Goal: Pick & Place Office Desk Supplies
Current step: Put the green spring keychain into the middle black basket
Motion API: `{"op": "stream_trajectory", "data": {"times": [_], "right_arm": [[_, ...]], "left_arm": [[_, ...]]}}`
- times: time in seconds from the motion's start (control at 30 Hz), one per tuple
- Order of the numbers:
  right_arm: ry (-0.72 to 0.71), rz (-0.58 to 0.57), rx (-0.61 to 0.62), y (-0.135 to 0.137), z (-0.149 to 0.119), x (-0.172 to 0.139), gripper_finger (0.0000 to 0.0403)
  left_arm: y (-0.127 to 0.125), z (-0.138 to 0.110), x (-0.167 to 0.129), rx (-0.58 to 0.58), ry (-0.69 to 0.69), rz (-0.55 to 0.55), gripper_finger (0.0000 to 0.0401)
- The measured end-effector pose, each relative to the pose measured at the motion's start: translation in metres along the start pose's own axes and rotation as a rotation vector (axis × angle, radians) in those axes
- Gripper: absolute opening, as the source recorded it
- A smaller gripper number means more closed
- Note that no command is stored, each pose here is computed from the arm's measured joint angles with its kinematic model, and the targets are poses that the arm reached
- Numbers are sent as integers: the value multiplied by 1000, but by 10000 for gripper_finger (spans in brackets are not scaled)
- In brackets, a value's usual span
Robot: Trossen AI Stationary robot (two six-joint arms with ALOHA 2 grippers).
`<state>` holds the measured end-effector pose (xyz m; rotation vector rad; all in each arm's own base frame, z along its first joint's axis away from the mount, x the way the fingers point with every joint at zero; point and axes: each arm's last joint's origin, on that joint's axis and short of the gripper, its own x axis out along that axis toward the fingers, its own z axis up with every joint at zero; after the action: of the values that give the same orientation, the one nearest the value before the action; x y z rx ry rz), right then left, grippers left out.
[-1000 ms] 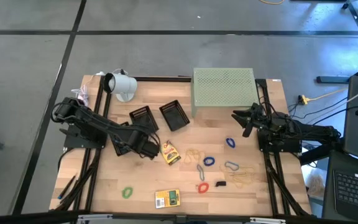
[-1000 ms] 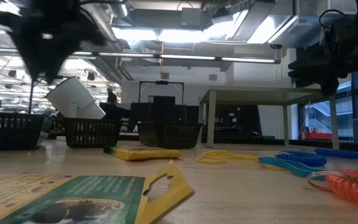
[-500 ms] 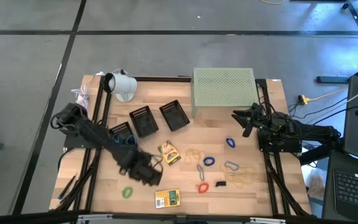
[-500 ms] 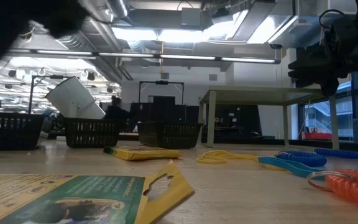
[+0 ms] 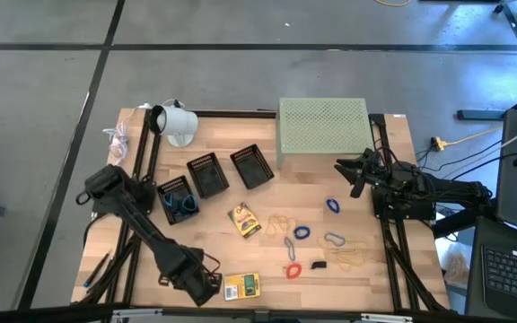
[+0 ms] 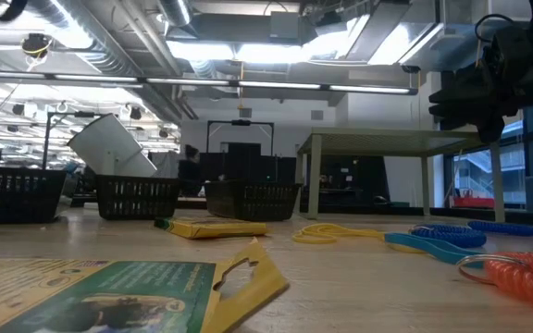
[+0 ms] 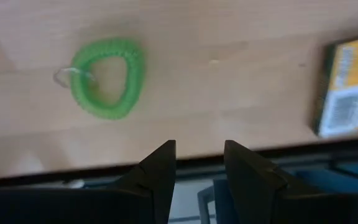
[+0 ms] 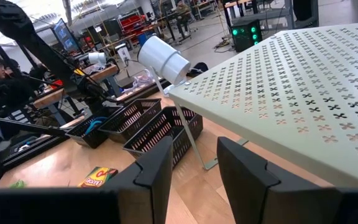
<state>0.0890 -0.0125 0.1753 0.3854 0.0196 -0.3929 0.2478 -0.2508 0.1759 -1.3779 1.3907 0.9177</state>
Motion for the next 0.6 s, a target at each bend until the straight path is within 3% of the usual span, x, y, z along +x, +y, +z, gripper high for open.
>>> {"op": "stream_trajectory", "data": {"times": [0.2, 0.37, 0.6], "right_arm": [[0, 0, 0, 0, 0, 0, 131], [0, 0, 0, 0, 0, 0, 131], [0, 0, 0, 0, 0, 0, 131]], "left_arm": [[8, 3, 22, -43, 45, 206, 132], [7, 4, 22, -21, 44, 199, 131], [17, 13, 18, -29, -51, 303, 131]]}}
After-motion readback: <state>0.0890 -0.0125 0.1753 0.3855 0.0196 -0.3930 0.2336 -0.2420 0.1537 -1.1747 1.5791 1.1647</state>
